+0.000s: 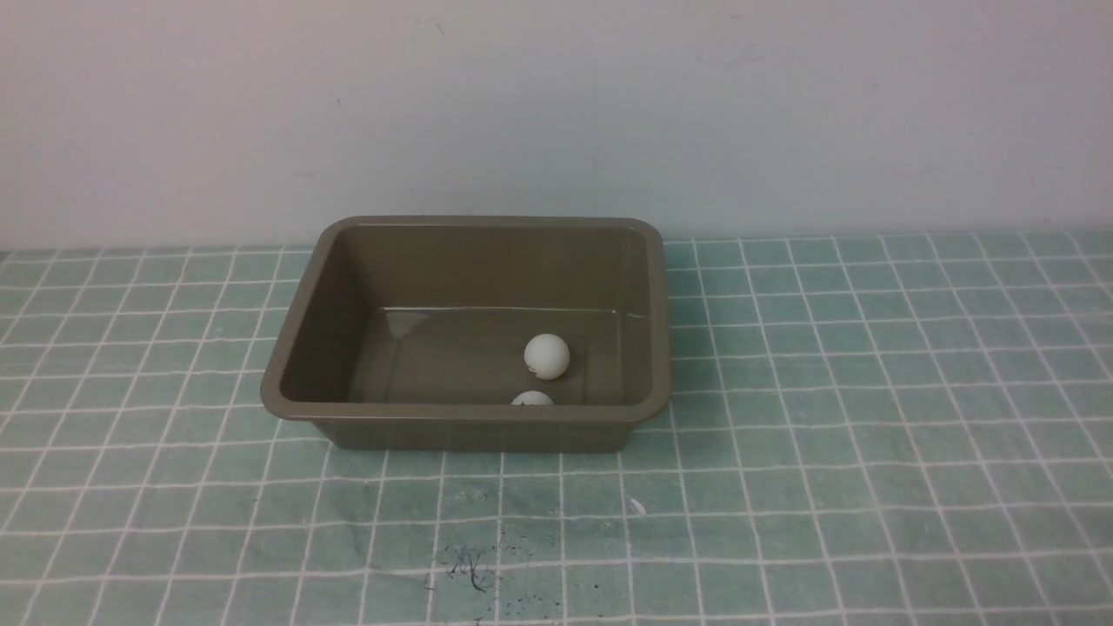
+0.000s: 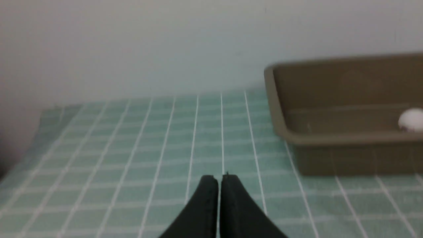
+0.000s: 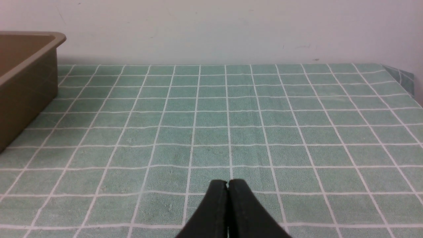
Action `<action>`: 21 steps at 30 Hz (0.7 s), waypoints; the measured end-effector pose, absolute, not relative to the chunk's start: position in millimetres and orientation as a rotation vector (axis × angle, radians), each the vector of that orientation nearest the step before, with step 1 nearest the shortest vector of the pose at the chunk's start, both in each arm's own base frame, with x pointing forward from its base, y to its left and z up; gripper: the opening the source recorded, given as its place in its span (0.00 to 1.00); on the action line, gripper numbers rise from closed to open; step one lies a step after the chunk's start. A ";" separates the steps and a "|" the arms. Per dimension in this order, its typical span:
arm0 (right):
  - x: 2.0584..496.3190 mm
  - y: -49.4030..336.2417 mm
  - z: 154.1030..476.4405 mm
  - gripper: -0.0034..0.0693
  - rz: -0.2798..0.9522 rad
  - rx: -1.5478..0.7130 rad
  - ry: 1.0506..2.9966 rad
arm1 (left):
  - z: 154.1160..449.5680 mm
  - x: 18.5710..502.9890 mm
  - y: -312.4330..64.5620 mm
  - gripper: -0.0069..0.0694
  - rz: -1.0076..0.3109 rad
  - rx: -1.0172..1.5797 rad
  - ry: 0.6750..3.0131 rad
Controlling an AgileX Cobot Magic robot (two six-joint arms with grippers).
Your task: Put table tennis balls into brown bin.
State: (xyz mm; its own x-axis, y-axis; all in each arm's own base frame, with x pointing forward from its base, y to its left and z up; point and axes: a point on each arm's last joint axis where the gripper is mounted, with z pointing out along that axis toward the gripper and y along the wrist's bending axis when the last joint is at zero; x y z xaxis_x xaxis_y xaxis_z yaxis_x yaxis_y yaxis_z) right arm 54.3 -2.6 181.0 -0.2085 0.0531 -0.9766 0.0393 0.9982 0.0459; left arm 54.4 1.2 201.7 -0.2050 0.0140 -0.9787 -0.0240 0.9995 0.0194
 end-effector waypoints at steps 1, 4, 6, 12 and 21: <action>54.3 -2.6 181.0 0.03 0.013 0.068 1.781 | 182.7 53.9 1.2 0.08 0.016 -0.032 1.818; 54.3 -2.6 181.1 0.03 0.014 0.069 1.780 | 171.4 52.7 1.2 0.08 -0.001 -0.056 1.873; 54.3 -2.6 181.1 0.03 0.014 0.069 1.780 | 170.8 52.4 1.2 0.08 -0.007 -0.065 1.879; 54.3 -2.6 181.1 0.03 0.007 0.060 1.780 | 171.0 52.5 1.2 0.08 -0.011 -0.070 1.876; 54.3 -2.6 181.1 0.03 0.006 0.058 1.781 | 171.1 52.5 1.2 0.08 -0.012 -0.072 1.875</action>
